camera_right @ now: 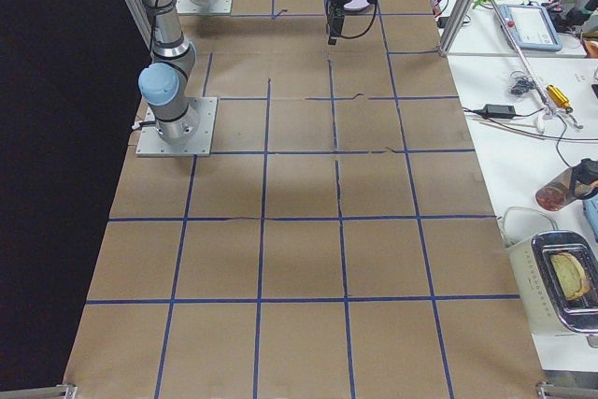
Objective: Flip cup and place on plate
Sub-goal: 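Lower the left gripper onto the white faceted mug lying on its side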
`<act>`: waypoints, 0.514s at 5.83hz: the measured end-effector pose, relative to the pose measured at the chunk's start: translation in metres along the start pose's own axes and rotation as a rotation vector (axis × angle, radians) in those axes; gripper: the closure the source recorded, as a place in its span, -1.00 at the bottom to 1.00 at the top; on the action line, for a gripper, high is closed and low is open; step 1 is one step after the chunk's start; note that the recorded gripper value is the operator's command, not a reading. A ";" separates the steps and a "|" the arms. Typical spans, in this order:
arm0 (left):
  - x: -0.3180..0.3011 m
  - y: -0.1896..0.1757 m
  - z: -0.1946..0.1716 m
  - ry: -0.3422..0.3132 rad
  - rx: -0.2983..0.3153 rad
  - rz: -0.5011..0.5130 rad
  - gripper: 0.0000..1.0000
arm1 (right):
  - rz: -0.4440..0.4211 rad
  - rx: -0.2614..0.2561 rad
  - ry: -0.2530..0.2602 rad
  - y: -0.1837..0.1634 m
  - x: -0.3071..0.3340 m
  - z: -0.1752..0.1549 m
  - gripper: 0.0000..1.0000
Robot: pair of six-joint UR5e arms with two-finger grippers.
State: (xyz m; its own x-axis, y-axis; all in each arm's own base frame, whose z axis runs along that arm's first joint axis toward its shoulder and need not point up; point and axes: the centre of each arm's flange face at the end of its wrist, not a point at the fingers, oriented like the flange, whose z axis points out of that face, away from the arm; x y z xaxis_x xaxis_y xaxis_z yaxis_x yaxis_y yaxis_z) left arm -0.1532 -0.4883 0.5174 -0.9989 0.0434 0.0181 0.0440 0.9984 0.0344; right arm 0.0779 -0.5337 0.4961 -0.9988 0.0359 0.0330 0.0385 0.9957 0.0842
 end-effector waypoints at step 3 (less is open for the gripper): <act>-0.001 -0.001 0.002 0.000 -0.005 -0.001 -0.97 | 0.000 0.000 0.000 0.000 0.000 0.000 -1.00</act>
State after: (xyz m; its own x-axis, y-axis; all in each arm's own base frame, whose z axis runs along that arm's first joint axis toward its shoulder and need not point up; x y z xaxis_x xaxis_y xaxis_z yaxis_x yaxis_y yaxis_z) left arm -0.1525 -0.4892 0.5154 -0.9989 0.0429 0.0183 0.0436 0.9983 0.0398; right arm 0.0778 -0.5337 0.4961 -0.9988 0.0359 0.0331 0.0386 0.9957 0.0842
